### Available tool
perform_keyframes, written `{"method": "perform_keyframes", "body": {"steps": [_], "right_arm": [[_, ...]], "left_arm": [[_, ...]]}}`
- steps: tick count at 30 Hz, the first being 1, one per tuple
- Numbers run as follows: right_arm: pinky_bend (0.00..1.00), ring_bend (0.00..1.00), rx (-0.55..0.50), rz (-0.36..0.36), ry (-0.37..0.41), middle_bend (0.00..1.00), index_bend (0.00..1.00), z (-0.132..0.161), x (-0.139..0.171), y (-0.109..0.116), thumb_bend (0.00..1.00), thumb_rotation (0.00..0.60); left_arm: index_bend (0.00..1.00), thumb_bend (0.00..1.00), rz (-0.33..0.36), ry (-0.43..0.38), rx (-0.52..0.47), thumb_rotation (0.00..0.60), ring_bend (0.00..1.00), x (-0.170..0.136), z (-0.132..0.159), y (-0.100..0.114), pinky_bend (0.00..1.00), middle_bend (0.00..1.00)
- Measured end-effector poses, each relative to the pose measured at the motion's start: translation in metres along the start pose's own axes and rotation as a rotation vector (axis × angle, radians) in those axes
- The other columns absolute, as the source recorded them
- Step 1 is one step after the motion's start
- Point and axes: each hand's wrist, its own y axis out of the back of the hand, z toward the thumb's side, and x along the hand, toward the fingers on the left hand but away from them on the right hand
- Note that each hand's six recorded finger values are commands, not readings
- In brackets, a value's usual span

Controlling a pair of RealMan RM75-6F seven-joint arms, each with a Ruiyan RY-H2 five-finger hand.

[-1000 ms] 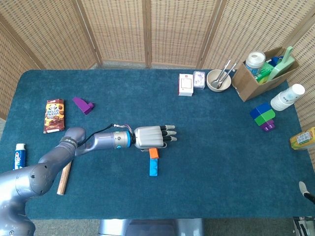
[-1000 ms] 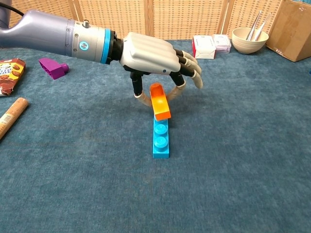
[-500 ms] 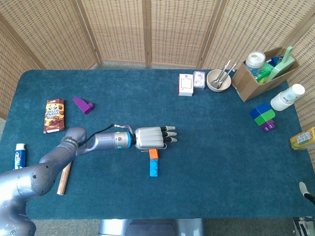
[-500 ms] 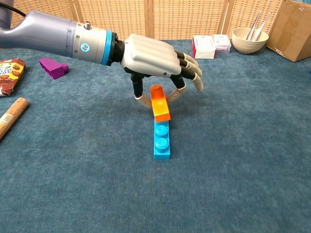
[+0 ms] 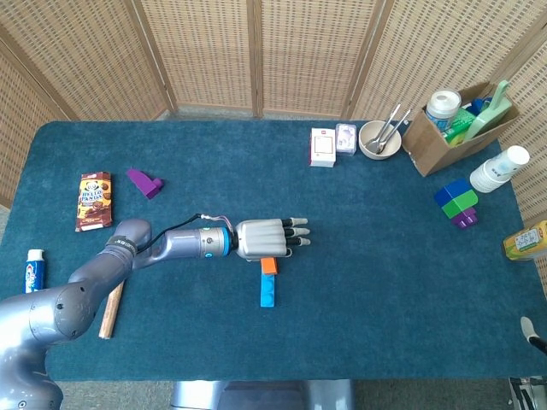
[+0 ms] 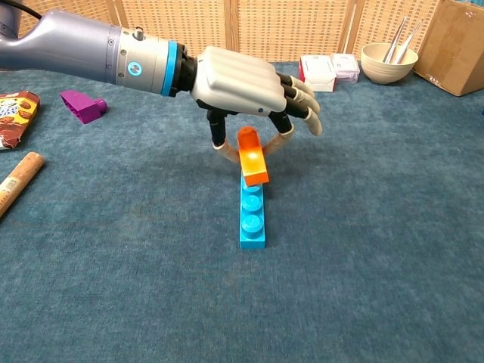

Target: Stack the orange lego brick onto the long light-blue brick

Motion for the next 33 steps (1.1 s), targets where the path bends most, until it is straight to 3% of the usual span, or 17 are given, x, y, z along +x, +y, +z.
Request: {"method": "perform_keyframes", "body": {"steps": [33], "right_arm": [[0.00, 0.00, -0.003, -0.009, -0.009, 0.14, 0.07, -0.0038, 0.0032, 0.0019, 0.22, 0.600]], "left_arm": [[0.57, 0.34, -0.024, -0.018, 0.015, 0.600, 0.00, 0.0041, 0.0095, -0.0070, 0.00, 0.13]]}}
